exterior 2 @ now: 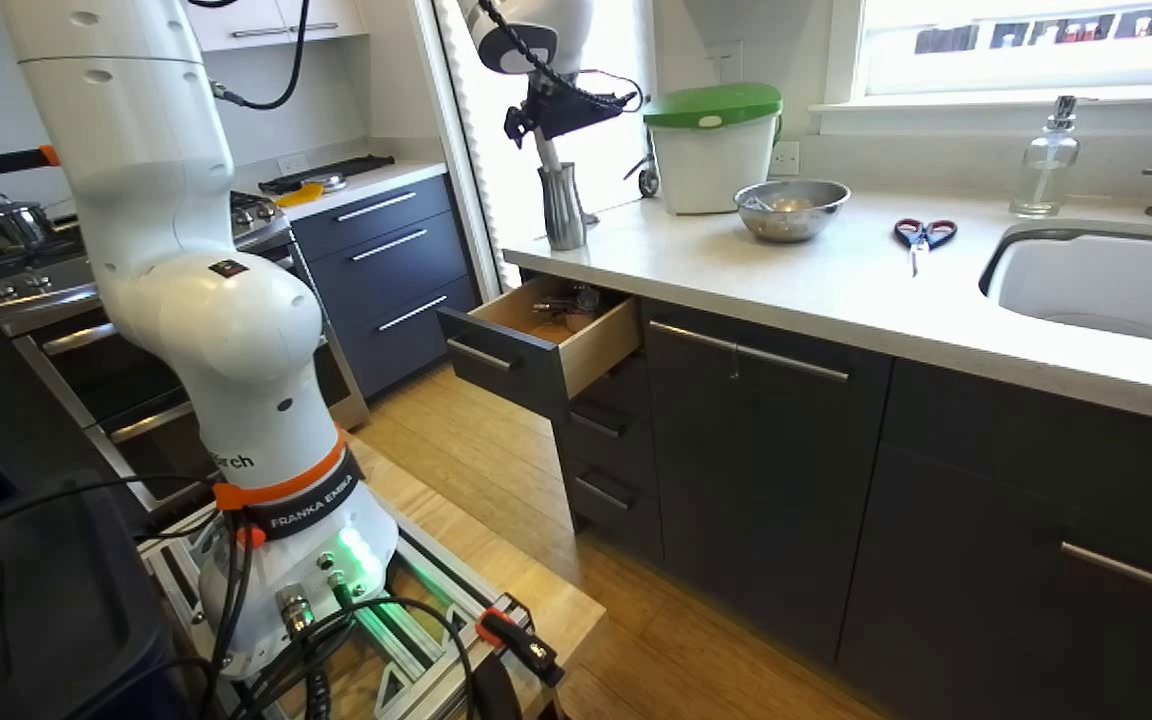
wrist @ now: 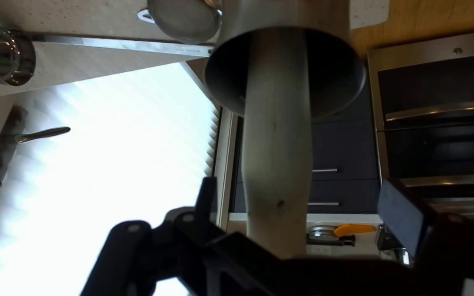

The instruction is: Remove the roller from the silver object

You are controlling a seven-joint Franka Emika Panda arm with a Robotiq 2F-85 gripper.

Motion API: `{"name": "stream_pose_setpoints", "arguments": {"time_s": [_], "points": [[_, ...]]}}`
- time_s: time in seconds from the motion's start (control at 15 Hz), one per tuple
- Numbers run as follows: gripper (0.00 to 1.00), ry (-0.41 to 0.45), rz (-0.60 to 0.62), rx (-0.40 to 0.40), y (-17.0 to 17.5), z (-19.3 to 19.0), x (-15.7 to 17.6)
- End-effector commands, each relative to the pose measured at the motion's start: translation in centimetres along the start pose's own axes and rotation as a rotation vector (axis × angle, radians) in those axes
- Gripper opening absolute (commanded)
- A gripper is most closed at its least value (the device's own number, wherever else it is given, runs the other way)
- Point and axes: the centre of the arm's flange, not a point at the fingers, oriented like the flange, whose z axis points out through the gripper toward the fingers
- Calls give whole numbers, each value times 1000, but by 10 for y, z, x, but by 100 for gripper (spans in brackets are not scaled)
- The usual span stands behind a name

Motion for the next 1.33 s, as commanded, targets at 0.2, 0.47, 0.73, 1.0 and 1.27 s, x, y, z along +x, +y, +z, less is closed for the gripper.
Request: {"name": "stream_pose_setpoints", "arguments": {"time_s": [0.2,0.47,0.73,1.0,1.27], "points": [[100,17,-24,10,12,15,-3],[76,17,-32,16,15,20,-2],[45,14,-37,16,17,20,-2],[18,11,-39,7,20,14,-3],[18,10,-33,3,19,2,-2]]}}
